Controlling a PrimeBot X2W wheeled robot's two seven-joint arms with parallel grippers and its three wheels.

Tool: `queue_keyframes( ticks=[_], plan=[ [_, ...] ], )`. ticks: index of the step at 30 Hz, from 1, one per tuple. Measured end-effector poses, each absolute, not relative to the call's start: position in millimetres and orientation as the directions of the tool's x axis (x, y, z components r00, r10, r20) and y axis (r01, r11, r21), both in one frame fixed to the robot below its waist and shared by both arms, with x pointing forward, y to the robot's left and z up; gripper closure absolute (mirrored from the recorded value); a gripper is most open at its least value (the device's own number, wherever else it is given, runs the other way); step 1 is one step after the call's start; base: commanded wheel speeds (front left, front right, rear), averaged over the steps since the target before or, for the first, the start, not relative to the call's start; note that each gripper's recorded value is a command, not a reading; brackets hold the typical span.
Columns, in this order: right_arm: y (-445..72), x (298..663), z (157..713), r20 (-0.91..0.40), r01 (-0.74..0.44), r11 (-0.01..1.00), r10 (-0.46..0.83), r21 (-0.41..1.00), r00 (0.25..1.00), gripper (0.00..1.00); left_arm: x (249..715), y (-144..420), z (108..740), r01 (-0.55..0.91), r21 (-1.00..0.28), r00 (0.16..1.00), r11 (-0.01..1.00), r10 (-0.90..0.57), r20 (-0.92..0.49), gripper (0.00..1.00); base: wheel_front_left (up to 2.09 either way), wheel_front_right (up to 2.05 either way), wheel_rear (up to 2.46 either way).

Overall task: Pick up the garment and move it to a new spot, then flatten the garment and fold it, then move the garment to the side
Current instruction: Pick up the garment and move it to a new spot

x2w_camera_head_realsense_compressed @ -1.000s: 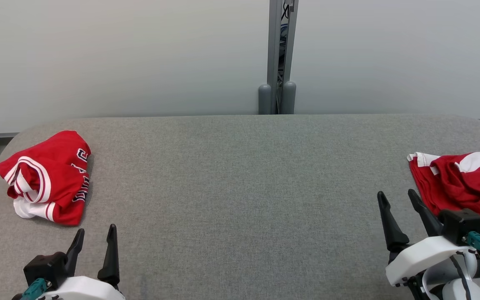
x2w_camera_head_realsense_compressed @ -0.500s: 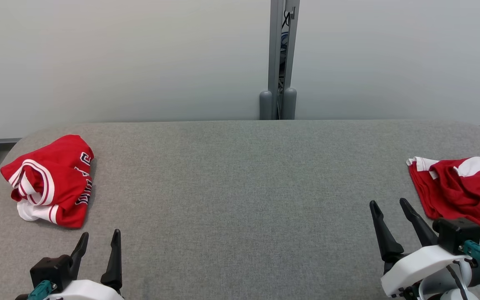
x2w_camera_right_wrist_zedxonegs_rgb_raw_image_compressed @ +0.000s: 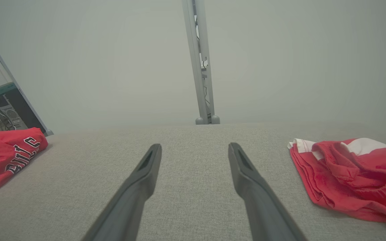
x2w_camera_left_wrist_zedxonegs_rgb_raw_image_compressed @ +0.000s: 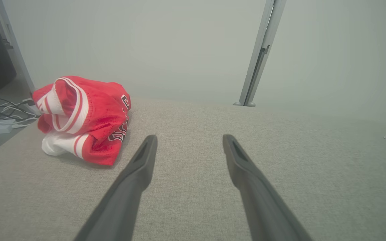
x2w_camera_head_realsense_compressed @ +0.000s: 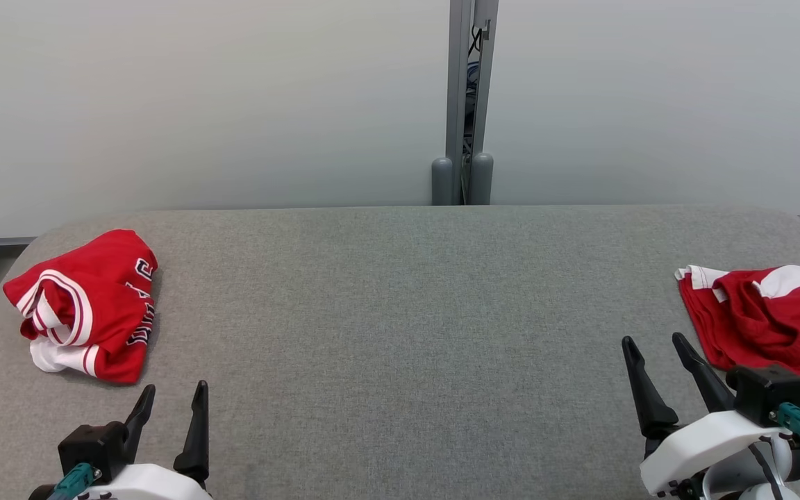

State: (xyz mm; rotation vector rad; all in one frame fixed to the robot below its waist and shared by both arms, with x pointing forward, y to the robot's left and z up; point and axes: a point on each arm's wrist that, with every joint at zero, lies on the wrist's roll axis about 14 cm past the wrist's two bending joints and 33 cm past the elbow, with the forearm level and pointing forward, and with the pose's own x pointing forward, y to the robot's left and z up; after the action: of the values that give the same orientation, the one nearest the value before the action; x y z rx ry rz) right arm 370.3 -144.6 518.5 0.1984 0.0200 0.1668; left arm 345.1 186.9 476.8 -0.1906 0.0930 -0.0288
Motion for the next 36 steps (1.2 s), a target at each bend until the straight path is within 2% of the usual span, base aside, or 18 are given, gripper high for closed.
queue_keyframes(
  ticks=[9, 16, 25, 36],
  plan=[
    [-144.7, 372.0, 518.2, -0.002, -0.162, 0.968, 0.166, 0.193, 0.986, 0.00, 345.1, 184.8, 478.3, 0.027, -0.193, 0.995, 0.981, -0.045, -0.086, 0.00, 0.00, 0.00, 0.00],
    [-132.4, 379.3, 517.2, -0.003, -0.195, 0.962, 0.199, 0.190, 0.980, 0.00, 339.4, 203.8, 481.7, -0.022, -0.191, 0.997, 0.981, 0.008, -0.076, 0.00, 0.00, 0.00, 0.00],
    [-85.9, 396.9, 517.3, 0.002, -0.314, 0.929, 0.320, 0.194, 0.947, 0.00, 311.9, 250.8, 486.4, -0.164, -0.195, 0.986, 0.967, 0.155, -0.060, 0.00, 0.00, 0.00, 0.00],
    [-14.1, 412.2, 516.4, 0.003, -0.478, 0.856, 0.487, 0.199, 0.873, 0.00, 259.6, 300.9, 491.2, -0.341, -0.212, 0.940, 0.916, 0.339, -0.047, 0.00, 0.00, 0.00, 0.00]
  ],
)
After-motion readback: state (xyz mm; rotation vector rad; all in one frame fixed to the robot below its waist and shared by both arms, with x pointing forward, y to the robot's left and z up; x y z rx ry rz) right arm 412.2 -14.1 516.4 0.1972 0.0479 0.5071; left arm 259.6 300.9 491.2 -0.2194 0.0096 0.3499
